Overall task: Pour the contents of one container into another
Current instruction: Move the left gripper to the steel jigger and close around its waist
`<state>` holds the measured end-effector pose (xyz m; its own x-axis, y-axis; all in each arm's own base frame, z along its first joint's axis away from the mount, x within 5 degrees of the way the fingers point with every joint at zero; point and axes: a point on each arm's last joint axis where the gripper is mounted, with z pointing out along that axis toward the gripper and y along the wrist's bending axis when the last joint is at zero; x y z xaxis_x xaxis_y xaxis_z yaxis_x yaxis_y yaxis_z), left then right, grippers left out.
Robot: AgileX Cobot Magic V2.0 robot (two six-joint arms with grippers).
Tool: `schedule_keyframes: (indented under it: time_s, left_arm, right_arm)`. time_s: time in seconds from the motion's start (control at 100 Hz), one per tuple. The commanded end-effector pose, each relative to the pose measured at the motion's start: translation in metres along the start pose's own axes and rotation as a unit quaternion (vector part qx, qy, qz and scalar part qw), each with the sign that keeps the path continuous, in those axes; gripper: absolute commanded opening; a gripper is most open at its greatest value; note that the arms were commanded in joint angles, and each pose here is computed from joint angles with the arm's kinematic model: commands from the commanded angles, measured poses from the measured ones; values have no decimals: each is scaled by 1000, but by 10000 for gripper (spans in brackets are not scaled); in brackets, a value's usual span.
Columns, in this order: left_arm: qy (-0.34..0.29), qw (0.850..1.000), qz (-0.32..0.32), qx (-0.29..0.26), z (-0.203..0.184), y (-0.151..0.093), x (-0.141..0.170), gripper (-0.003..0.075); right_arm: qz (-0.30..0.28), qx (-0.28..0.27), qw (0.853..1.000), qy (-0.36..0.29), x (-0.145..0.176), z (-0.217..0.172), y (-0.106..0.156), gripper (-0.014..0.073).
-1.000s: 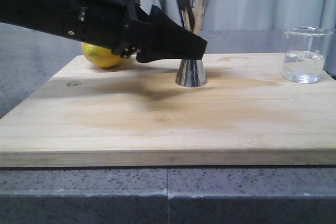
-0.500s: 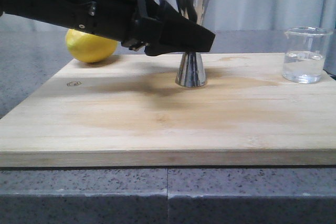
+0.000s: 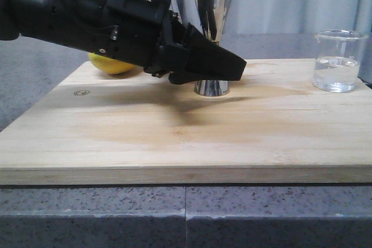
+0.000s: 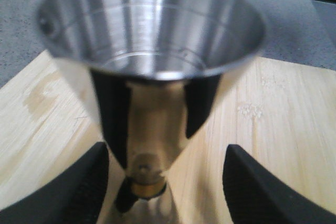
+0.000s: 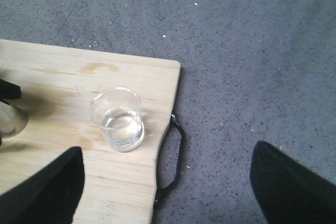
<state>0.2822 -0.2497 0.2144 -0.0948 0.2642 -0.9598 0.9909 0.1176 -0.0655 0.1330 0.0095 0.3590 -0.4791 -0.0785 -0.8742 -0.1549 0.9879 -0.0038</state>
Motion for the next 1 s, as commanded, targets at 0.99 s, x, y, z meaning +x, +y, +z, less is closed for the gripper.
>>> schedule_keyframes:
  time_s: [0.99]
  left_arm:
    - [-77,997,11,13,-7,-4,-38,421]
  right_arm:
    - [-1,12,999,-45,-15,-6,-2,585]
